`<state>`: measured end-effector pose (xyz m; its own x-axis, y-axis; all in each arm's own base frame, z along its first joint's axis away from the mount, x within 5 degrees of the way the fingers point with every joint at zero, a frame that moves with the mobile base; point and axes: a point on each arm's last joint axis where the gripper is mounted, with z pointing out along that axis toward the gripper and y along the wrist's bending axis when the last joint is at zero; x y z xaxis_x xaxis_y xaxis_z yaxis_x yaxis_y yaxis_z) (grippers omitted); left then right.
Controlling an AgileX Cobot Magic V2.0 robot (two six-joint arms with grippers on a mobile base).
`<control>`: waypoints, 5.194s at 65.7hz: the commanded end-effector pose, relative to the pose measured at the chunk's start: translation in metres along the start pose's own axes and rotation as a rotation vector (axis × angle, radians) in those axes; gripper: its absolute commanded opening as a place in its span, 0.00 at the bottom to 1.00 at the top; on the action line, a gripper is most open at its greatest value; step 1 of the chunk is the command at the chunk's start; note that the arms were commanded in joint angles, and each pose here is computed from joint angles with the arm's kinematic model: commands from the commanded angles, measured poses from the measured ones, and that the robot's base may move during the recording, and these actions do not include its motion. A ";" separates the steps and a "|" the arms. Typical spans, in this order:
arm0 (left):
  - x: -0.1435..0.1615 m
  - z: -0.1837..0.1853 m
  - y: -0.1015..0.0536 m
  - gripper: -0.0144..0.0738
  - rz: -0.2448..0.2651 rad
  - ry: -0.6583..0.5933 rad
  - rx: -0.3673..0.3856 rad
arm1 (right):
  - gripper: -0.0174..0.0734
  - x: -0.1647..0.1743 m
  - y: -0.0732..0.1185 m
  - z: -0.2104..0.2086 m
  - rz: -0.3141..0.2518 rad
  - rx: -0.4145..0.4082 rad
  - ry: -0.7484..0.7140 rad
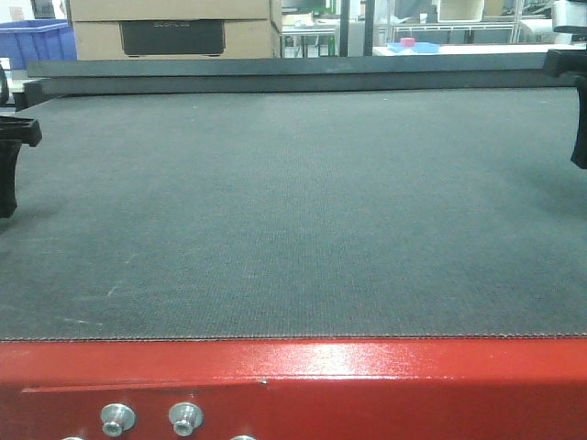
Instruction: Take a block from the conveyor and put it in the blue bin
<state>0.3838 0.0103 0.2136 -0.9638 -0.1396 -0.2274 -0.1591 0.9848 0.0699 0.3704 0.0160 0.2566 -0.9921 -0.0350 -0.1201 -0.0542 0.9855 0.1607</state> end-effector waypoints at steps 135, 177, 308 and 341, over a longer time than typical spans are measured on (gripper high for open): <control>0.228 -0.197 0.041 0.04 -0.044 -1.314 0.272 | 0.01 0.272 0.021 -0.133 -0.108 0.082 -1.487; 0.229 -0.199 0.041 0.04 -0.042 -1.328 0.277 | 0.01 0.273 0.021 -0.134 -0.108 0.083 -1.493; 0.229 -0.199 0.041 0.04 -0.042 -1.328 0.277 | 0.01 0.273 0.021 -0.134 -0.108 0.083 -1.493; 0.229 -0.199 0.041 0.04 -0.042 -1.328 0.277 | 0.01 0.273 0.021 -0.134 -0.108 0.083 -1.493</control>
<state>0.1147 -0.0010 0.3553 -0.0306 -0.1165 -0.9927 0.0046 0.9932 -0.1167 0.0847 0.0054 0.3572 0.0274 0.0481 -0.9985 -0.0612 0.9971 0.0463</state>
